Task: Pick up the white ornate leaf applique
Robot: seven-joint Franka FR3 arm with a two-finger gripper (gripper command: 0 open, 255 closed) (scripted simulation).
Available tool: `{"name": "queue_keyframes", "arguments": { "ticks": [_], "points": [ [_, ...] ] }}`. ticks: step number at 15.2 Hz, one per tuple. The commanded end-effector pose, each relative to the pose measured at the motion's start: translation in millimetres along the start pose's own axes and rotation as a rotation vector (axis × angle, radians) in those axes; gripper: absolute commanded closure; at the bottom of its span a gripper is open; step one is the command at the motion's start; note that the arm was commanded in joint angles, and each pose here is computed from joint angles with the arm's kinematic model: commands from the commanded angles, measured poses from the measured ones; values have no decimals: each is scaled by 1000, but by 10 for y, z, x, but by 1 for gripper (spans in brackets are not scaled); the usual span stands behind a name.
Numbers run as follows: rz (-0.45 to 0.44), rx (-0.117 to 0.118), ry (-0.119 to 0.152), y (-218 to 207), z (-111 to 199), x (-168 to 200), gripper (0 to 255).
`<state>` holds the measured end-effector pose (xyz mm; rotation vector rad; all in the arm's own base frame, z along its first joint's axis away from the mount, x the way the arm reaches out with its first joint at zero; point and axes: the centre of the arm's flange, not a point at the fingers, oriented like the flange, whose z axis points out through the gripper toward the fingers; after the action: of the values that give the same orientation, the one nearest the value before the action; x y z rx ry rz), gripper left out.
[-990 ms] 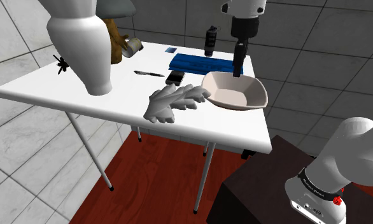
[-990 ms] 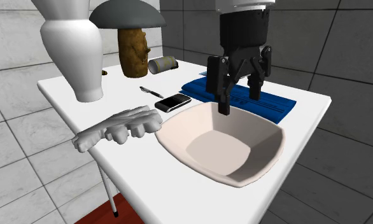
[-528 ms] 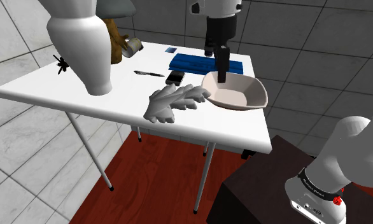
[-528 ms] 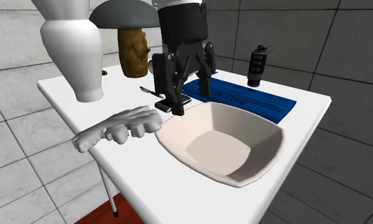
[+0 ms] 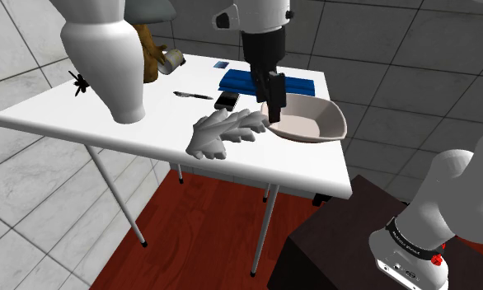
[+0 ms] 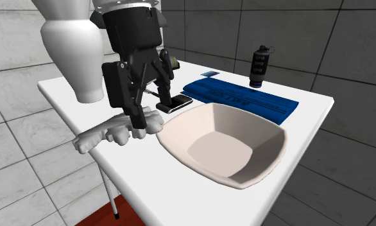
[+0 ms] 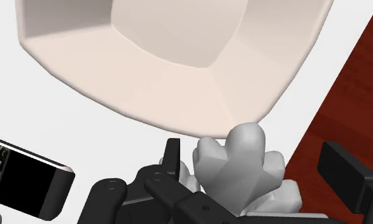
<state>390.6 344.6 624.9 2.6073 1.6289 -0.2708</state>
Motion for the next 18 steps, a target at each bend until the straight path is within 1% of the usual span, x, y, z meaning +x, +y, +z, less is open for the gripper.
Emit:
{"name": "queue_keyframes", "arguments": {
  "ticks": [1,4,6,7,16,18],
  "points": [
    [-6,0,0,1,83,32,0],
    [-6,0,0,8,239,60,0],
    [-6,0,0,9,269,65,0],
    [-6,0,0,15,267,66,255],
    [-6,0,0,9,269,65,255],
    [-6,0,0,4,165,47,255]
  ]
}}
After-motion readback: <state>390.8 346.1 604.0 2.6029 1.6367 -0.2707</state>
